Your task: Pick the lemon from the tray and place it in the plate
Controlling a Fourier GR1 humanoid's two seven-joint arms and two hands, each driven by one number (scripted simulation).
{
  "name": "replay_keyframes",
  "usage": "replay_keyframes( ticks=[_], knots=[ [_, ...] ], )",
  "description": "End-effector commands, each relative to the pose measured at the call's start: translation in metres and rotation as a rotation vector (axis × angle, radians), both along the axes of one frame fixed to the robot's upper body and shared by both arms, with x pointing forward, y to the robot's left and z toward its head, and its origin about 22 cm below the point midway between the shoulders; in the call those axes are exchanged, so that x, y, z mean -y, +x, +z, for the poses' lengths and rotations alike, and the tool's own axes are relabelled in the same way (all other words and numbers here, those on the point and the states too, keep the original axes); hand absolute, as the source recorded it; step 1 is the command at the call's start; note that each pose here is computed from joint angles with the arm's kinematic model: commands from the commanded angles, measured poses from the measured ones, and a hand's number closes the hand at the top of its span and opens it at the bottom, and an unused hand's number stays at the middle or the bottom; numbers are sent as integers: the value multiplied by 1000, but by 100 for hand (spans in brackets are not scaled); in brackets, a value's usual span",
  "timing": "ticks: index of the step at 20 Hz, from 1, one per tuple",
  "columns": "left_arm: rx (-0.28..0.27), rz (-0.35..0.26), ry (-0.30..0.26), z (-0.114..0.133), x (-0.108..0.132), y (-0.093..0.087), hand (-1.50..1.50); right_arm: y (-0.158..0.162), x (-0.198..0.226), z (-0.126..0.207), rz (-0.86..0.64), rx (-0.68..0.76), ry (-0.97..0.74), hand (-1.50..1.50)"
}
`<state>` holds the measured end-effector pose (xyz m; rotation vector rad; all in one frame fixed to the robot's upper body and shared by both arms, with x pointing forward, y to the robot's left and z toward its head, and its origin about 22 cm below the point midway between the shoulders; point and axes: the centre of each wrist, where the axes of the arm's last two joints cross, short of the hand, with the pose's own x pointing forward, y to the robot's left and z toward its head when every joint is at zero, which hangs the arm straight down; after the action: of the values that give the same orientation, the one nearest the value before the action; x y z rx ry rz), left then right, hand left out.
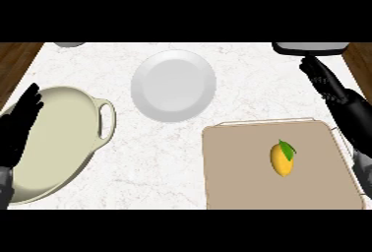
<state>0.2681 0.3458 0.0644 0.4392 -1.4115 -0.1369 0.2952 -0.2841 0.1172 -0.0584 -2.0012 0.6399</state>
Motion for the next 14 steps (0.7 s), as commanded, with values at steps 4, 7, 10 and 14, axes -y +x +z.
replay_keyframes(
  ticks=[4,7,10,14],
  knots=[
    [52,-27,108,-17,-4,-22,0,-12,-7,-32,-214,-105,610,-150],
    [46,-55,117,-27,0,-30,0,-27,61,-50,-683,-120,259,-150],
    [42,-56,107,-42,-2,-42,0,-42,14,-71,-867,65,591,-150],
    [67,-58,120,-55,0,-52,0,-78,-32,-73,-940,202,750,-150]
  ],
)
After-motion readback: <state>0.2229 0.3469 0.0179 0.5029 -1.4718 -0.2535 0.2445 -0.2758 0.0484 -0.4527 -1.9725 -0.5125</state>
